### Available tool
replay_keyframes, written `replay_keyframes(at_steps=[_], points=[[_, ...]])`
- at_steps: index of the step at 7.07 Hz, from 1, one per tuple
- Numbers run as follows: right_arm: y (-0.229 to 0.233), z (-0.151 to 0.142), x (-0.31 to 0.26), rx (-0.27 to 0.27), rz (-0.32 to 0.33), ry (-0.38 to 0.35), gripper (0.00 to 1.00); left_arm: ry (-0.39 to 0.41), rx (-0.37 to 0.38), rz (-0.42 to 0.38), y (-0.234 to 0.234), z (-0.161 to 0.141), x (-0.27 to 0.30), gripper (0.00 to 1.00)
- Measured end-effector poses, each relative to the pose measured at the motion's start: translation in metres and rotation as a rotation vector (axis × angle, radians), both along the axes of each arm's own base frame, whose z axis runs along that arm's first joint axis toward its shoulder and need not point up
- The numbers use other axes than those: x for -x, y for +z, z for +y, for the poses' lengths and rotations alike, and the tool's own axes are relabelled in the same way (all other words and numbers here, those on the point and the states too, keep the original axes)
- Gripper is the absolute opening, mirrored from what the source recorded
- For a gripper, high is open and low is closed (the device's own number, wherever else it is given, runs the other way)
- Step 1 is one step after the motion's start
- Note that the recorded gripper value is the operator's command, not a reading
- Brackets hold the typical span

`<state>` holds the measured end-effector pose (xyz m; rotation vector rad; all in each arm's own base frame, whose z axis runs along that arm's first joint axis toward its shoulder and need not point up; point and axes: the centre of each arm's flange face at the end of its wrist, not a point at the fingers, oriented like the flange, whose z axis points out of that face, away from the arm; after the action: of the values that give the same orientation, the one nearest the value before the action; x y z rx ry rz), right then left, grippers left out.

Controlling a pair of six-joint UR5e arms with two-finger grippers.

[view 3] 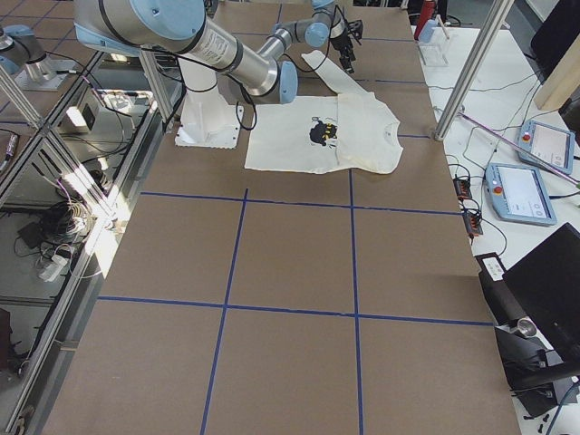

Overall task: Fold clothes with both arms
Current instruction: 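Lay the sleeve across the chest toward the far sleeve and release, then move the left gripper to the other sleeve cuff while the right arm withdraws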

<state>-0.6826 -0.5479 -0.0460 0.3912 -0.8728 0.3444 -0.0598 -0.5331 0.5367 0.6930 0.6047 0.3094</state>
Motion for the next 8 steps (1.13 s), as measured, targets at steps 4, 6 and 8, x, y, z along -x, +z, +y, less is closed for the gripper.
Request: replay_keyframes(at_steps=[4, 6, 8], points=[[0.064, -0.049, -0.125, 0.069, 0.118, -0.212, 1.0, 0.083, -0.024, 0.233, -0.044, 0.026, -0.075, 1.0], [0.154, -0.057, -0.222, 0.03, 0.146, -0.313, 1.0, 0.147, 0.08, 0.296, -0.04, 0.069, -0.128, 1.0], [0.254, -0.029, -0.343, -0.035, 0.17, -0.419, 1.0, 0.122, 0.181, 0.275, -0.032, 0.117, -0.168, 1.0]])
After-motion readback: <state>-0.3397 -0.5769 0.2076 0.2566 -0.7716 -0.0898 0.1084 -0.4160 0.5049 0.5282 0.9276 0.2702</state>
